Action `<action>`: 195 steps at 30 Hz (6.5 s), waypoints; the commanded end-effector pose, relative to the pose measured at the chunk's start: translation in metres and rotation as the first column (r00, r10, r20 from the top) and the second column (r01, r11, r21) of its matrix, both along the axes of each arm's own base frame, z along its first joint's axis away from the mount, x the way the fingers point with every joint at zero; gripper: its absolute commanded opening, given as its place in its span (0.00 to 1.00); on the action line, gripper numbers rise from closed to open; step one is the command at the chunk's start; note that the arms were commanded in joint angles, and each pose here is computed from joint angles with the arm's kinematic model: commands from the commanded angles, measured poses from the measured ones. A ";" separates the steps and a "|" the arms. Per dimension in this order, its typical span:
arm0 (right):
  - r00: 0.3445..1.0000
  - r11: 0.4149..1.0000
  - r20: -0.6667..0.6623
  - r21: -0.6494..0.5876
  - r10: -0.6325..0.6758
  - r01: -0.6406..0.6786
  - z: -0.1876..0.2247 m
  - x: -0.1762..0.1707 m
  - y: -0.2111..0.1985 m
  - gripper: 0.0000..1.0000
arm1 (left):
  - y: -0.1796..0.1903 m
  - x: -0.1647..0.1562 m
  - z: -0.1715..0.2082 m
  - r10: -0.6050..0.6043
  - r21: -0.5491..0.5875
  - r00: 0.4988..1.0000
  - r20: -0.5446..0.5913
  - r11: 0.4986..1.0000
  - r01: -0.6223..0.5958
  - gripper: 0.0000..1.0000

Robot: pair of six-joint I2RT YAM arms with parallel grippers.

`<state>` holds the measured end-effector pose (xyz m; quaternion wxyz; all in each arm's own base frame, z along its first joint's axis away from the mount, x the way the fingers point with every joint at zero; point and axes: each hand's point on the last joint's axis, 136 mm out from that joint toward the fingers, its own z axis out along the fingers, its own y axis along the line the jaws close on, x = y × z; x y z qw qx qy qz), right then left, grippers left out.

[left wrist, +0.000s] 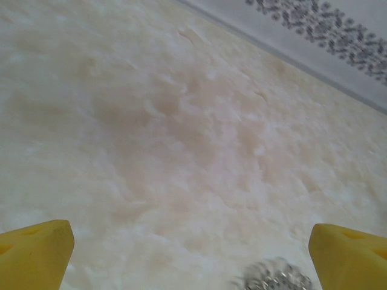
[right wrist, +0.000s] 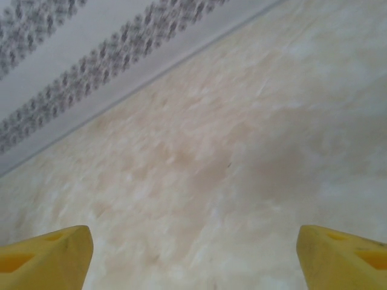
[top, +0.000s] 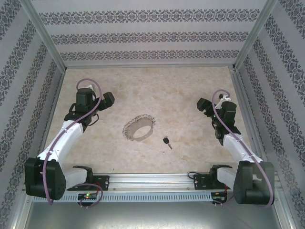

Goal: Put the keys on the keyring

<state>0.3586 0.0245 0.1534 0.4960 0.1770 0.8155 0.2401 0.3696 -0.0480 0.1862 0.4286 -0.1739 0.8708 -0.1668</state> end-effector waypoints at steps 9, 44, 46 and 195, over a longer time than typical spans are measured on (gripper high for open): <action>0.915 0.936 -0.209 0.147 0.346 -0.320 -0.037 -0.023 0.105 0.77 | -0.086 -0.031 -0.049 -0.266 0.012 0.947 -0.180 0.962 0.273 0.99; 0.889 0.940 -0.305 0.115 0.341 -0.322 -0.067 -0.031 0.120 0.88 | -0.223 -0.060 -0.117 -0.677 0.280 0.638 -0.366 0.574 0.770 0.42; 0.891 0.942 -0.304 0.115 0.337 -0.317 -0.066 -0.031 0.119 0.89 | -0.226 -0.058 -0.116 -0.687 0.281 0.636 -0.352 0.570 0.772 0.41; 0.862 0.884 -0.226 0.236 0.454 -0.404 -0.072 -0.027 0.135 0.85 | -0.232 -0.032 -0.138 -0.695 0.040 0.592 -0.407 0.634 0.772 0.38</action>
